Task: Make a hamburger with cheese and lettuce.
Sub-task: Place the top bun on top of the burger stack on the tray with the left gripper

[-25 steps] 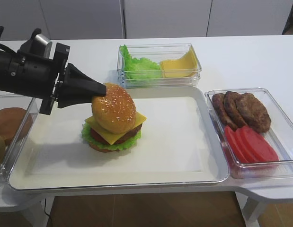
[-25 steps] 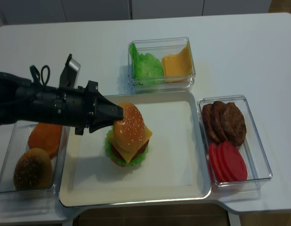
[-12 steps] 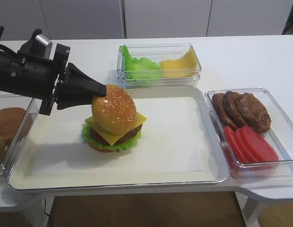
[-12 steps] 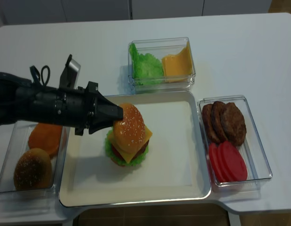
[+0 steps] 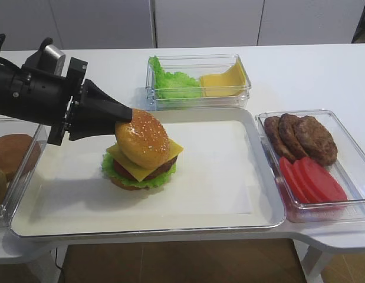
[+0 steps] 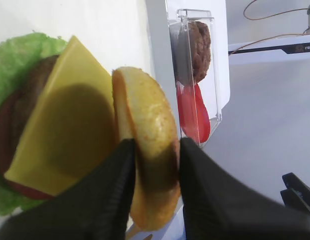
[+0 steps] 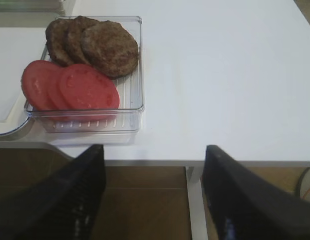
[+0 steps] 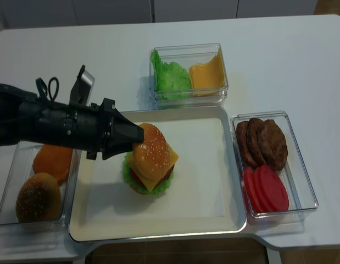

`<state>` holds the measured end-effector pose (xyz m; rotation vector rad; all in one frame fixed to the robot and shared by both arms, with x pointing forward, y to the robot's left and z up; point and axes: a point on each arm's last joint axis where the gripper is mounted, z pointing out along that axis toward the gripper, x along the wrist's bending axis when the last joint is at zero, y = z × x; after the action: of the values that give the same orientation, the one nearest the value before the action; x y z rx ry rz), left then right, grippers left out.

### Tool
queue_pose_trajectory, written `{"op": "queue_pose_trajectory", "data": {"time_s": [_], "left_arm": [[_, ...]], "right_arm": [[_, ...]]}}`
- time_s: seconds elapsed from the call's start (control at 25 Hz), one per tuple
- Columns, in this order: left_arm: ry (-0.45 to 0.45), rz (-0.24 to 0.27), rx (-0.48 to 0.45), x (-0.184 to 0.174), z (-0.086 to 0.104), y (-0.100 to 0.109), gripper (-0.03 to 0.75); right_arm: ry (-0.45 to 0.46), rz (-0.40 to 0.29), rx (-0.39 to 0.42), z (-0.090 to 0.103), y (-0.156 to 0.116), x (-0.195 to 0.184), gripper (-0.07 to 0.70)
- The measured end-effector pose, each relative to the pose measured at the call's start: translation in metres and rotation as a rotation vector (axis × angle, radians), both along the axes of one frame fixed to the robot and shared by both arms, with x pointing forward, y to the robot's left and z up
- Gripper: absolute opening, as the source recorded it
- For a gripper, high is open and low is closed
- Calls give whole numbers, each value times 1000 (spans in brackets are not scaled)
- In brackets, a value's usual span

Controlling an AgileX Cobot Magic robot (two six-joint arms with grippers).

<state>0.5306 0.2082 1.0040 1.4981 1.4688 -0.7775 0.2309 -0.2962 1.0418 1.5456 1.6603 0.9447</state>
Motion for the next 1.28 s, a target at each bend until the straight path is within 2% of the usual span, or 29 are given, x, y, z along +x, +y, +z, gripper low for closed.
{"op": "queue_pose_trajectory", "data": {"time_s": [0.28, 0.52, 0.84, 1.28], "left_arm": [[0, -3, 4, 0, 0, 0, 236], [-7, -28, 37, -1, -2, 1, 269], [-4, 15, 62, 2, -4, 3, 274], [-9, 28, 71, 3, -4, 3, 274]], "right_arm": [[0, 0, 0, 0, 0, 0, 465], [0, 1, -2, 0, 0, 0, 465], [0, 1, -2, 0, 0, 0, 465], [0, 1, -2, 0, 0, 0, 465]]}}
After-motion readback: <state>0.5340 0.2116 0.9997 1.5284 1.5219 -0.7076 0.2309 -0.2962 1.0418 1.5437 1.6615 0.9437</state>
